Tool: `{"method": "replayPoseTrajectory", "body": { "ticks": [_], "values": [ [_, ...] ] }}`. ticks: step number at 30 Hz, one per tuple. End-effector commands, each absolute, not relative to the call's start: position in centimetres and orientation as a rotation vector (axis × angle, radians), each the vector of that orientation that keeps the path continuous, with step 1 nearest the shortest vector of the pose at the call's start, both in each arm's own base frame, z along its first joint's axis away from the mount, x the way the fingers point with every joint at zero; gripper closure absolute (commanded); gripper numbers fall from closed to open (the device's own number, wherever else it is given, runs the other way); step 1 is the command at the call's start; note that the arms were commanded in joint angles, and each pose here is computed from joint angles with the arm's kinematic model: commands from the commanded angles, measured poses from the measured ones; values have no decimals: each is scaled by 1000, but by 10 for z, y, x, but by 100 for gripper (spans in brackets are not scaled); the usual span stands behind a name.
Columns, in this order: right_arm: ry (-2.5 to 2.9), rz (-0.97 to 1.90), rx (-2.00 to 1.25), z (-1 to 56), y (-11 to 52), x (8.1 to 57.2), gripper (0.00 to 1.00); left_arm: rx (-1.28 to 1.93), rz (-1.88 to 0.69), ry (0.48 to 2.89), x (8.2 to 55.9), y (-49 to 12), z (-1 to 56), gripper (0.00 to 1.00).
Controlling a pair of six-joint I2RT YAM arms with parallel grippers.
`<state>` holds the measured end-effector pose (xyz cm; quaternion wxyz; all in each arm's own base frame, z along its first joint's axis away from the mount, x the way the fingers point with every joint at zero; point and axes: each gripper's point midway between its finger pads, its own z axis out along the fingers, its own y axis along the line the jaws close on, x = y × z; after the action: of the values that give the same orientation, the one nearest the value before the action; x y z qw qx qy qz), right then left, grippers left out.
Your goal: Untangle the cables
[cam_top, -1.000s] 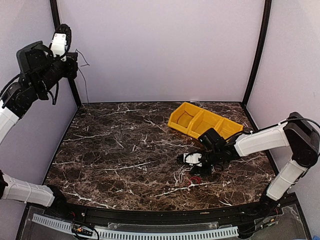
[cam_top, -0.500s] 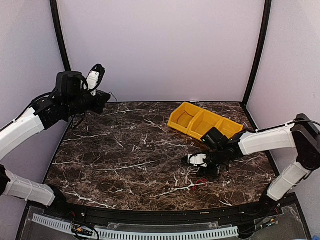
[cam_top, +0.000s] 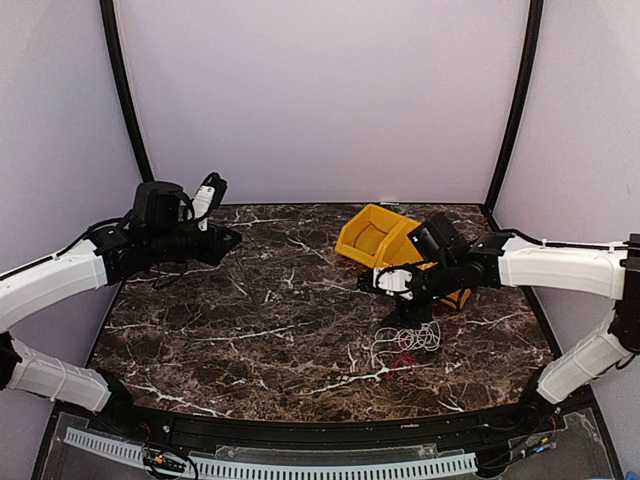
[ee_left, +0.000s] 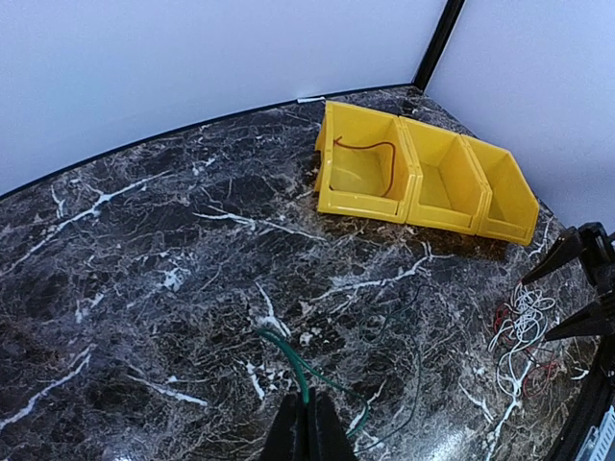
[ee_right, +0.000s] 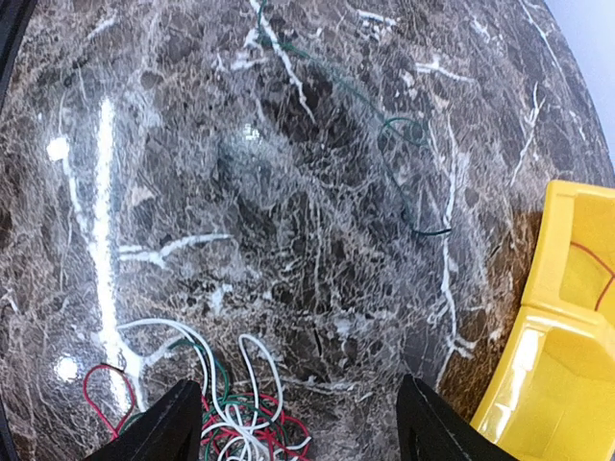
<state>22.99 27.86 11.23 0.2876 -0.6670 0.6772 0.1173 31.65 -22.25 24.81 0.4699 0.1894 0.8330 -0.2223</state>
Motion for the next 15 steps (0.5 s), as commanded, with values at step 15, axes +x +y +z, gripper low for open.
{"method": "replayPoseTrajectory", "body": {
  "ticks": [15],
  "values": [
    [1591, 390, -1868, 161, 362, 272, 47, 359, -667, 2289, 311, -234, 151, 69]
  ]
}}
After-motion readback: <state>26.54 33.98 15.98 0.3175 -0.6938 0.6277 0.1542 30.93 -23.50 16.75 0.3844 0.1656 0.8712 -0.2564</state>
